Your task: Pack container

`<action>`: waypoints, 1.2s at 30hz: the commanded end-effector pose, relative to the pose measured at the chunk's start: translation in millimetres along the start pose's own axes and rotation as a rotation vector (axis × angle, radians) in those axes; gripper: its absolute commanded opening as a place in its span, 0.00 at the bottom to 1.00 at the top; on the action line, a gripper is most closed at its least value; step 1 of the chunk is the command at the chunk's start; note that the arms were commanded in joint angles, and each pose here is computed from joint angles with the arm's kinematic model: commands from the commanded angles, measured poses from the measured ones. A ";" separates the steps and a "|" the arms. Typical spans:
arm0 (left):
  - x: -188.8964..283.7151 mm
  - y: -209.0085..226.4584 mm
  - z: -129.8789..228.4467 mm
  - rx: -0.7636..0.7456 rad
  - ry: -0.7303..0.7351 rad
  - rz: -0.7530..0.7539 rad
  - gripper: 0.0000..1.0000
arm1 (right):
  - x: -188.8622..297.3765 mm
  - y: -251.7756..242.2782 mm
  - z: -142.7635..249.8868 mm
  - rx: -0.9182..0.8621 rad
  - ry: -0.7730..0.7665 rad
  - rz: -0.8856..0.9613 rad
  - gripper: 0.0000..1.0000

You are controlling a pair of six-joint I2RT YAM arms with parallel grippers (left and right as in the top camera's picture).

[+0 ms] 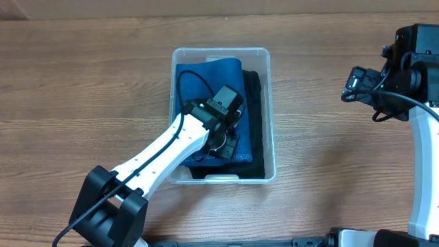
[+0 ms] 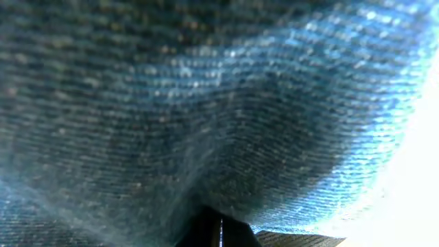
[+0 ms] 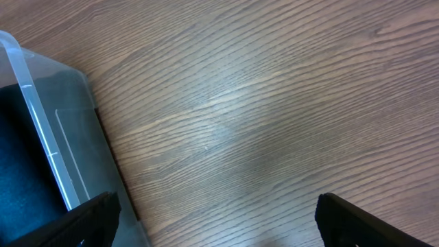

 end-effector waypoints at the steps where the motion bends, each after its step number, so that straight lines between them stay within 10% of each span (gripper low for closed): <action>1: 3.9 5.6 -7.3 -0.006 -0.021 -0.037 0.04 | 2.3 -0.5 0.1 -0.006 -0.009 -0.002 0.95; 6: 119.6 -0.6 -14.2 -0.020 -0.358 -0.099 0.07 | 2.4 3.0 -0.5 0.009 -0.010 -0.042 0.98; 8: 163.7 7.7 -7.8 0.008 -0.514 -0.123 0.66 | 3.2 12.7 -3.4 0.087 -0.029 -0.137 0.99; 11: 201.1 48.4 -4.3 0.147 -0.648 -0.129 1.00 | 3.8 25.4 -11.7 0.123 -0.091 -0.163 1.00; 19: 212.5 171.5 -18.0 0.531 -0.684 -0.209 1.00 | -20.2 92.7 -44.4 0.319 -0.259 -0.254 1.00; 25: 208.8 187.0 -10.3 0.564 -0.632 -0.242 1.00 | -19.3 89.0 -42.5 0.281 -0.239 -0.267 1.00; 36: 197.4 136.9 142.8 0.396 -1.042 -0.107 1.00 | 20.0 28.9 103.3 0.235 -0.571 -0.298 1.00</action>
Point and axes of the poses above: each gripper's point midway between its finger pads, its own x axis back along the fingers, its own y axis along the line the jaws close on, z = x × y, the point moved 9 cm from there along x, back along the fingers, and after that the axes turned 6 degrees about x, right-handed, at the moved point
